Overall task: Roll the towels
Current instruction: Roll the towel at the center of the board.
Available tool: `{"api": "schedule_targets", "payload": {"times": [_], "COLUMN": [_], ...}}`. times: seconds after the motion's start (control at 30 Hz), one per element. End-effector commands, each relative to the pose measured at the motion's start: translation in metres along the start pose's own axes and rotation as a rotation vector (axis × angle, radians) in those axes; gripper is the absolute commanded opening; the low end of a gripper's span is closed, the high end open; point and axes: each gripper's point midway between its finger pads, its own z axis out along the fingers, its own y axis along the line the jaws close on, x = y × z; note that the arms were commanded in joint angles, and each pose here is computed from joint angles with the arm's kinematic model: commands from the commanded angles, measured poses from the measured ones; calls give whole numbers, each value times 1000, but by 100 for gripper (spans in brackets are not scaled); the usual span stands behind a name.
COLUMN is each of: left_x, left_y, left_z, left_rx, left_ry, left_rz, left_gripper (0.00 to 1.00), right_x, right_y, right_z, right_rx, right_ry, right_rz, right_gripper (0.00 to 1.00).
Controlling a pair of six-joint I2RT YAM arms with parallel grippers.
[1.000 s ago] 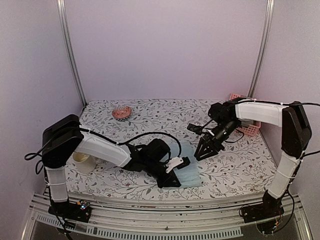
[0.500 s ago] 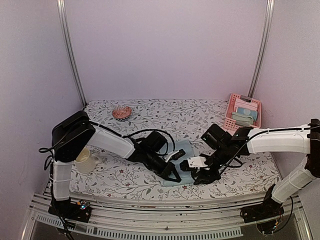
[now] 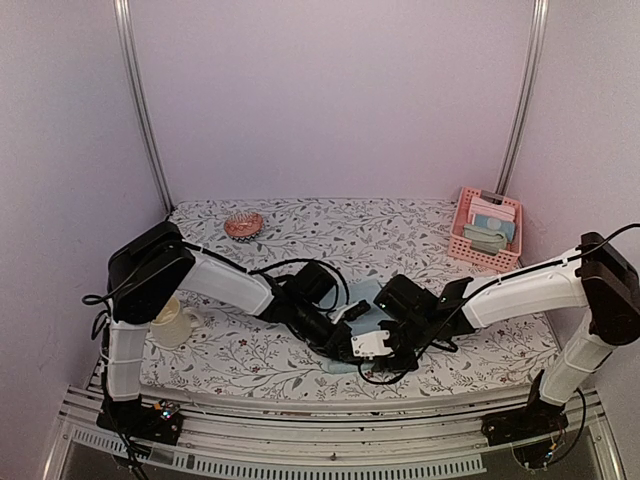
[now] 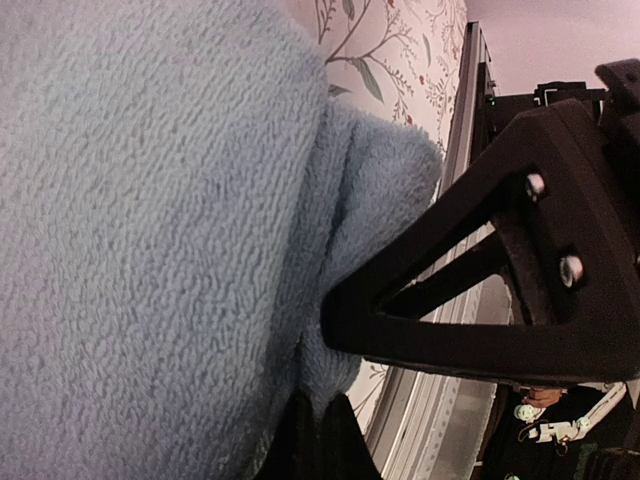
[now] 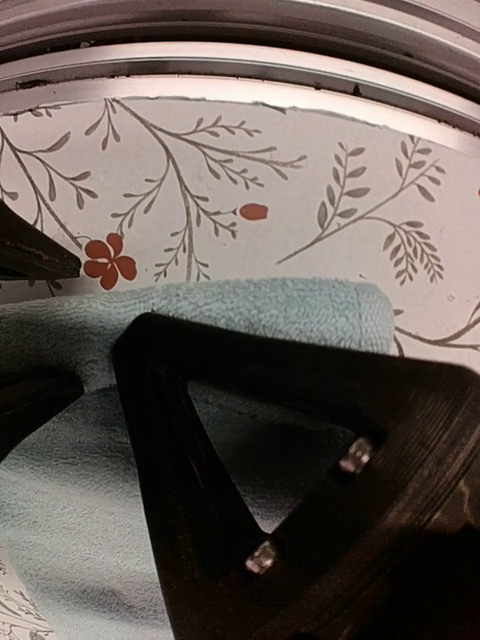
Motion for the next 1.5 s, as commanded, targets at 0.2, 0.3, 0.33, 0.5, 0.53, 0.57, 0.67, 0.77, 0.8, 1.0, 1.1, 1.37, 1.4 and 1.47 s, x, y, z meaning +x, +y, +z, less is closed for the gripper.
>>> {"api": "schedule_targets", "payload": {"times": [0.2, 0.3, 0.33, 0.5, 0.53, 0.57, 0.67, 0.77, 0.8, 1.0, 1.1, 1.37, 1.4, 1.47], "left_x": [6, -4, -9, -18, -16, -12, 0, 11, 15, 34, 38, 45, 45, 43], "left_y": [17, 11, 2, -9, -9, -8, -15, -10, -10, -41, -51, -73, -71, -66], "left_z": [-11, -29, -39, -89, -96, -101, -111, -117, -117, -103, -86, -13, -6, 6], "left_rx": [-36, -76, -95, -261, -287, -320, -422, -628, -672, -696, -697, -683, -686, -696], "left_ry": [15, -39, -75, -272, -302, -329, -395, -463, -485, -532, -466, -224, -198, -153], "left_rz": [-56, 21, 65, 212, 230, 250, 354, 476, 511, 740, 847, 1117, 1132, 1151], "left_gripper": [0, 5, 12, 24, 25, 25, 25, 23, 22, 22, 22, 31, 31, 32], "right_x": [40, 39, 35, 16, 15, 13, 10, 8, 6, 12, 15, 15, 16, 16], "right_y": [4, 22, 28, 62, 67, 71, 76, 77, 78, 59, 54, 49, 50, 49], "right_z": [24, 22, 20, 4, 2, 0, -4, -10, -14, -2, 3, 8, 9, 9], "right_rx": [36, -63, -106, -392, -446, -500, -658, -859, -936, -1002, -1009, -1030, -1032, -1033], "right_ry": [148, 140, 118, 30, 22, 14, -2, -14, -28, -19, 6, 1, 2, 0], "right_rz": [-10, -4, 7, 134, 165, 194, 297, 462, 510, 603, 636, 675, 677, 678], "right_gripper": [21, 9, 8, 5, 5, 5, 5, 5, 5, 5, 5, 6, 6, 6]}}
